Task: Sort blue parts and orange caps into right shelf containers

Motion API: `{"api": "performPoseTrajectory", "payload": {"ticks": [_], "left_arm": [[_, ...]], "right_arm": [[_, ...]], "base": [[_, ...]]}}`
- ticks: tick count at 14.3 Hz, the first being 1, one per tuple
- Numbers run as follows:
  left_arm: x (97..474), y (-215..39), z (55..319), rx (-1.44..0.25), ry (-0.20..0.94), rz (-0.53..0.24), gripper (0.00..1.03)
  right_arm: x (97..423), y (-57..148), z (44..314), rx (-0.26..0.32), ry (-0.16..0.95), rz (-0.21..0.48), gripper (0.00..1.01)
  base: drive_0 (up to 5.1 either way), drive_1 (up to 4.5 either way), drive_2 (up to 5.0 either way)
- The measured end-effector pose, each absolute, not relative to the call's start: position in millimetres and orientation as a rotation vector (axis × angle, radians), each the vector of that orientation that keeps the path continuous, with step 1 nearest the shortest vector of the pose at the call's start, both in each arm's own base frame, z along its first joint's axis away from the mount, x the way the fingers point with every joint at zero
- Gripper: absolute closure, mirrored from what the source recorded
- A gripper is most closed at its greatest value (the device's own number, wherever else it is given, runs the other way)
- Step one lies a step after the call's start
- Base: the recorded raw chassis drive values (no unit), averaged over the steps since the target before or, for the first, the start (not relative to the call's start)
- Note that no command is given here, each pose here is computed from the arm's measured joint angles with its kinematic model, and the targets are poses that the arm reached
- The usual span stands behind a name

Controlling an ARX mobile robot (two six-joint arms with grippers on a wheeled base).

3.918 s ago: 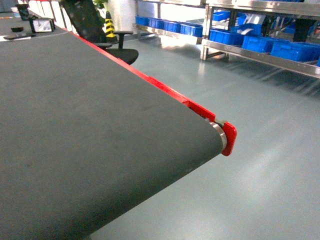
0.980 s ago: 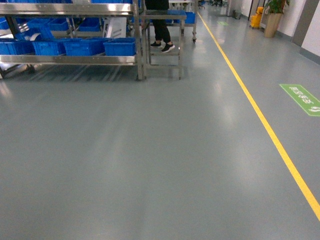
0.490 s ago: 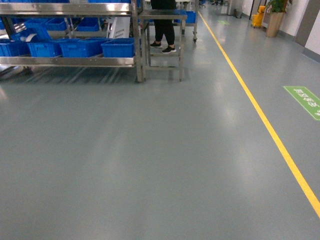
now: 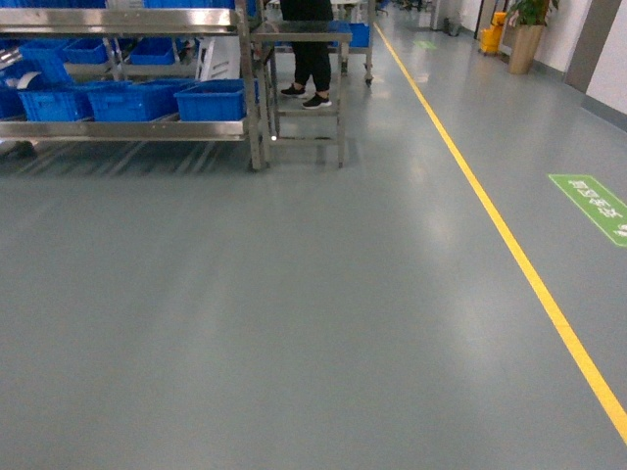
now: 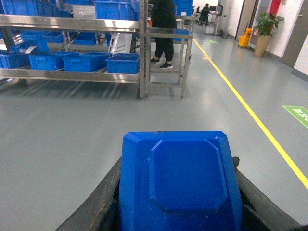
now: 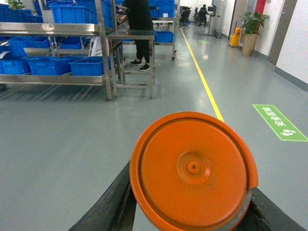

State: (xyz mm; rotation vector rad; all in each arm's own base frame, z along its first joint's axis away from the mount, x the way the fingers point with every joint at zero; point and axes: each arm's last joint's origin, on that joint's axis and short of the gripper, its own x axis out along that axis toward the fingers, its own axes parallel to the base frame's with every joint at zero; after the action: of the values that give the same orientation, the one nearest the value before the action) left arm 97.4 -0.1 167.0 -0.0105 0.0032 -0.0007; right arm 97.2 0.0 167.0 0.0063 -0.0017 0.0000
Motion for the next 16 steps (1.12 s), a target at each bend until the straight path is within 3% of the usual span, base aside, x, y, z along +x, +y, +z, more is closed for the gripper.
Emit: {"api": "performPoseTrajectory", "payload": {"ticks": [16], "left_arm": [[97.4,-0.1,167.3,-0.010,-0.001,-0.001,0.59]], "right_arm": [[97.2,0.0,167.0,0.006,-0.002,0.000,0.58]], "base": [[0.1,4.26,-4.1]]}}
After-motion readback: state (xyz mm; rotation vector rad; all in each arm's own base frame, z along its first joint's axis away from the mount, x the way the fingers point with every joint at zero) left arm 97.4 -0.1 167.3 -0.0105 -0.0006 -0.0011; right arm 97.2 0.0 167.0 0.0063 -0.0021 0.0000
